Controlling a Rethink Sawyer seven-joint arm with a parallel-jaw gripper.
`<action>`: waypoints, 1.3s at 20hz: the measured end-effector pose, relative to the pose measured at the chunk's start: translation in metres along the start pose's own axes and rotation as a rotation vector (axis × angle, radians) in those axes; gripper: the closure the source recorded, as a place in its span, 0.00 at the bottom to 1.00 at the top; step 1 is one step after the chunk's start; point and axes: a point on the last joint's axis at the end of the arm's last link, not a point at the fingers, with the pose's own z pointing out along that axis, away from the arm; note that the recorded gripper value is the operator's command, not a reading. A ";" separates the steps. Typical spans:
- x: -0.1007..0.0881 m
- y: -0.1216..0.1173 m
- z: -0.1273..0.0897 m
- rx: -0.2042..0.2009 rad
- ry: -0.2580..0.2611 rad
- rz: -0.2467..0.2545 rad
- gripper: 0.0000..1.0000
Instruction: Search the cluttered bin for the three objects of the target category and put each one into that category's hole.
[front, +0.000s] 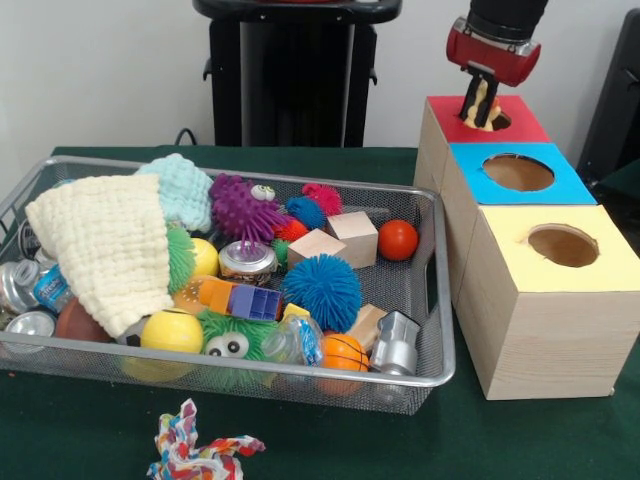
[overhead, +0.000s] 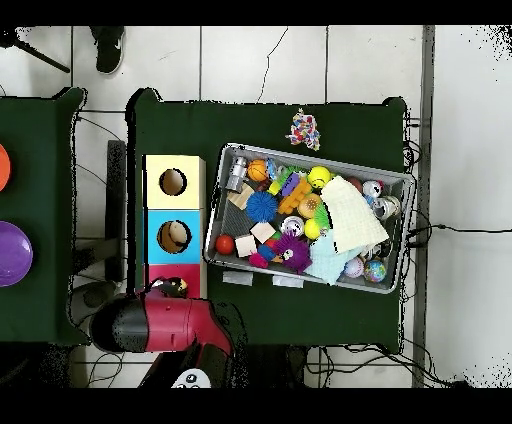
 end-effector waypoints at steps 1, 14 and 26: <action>0.000 0.000 0.000 0.000 0.000 0.000 1.00; 0.010 0.002 -0.003 0.024 0.016 -0.019 1.00; -0.001 0.011 -0.016 0.036 0.010 -0.022 0.00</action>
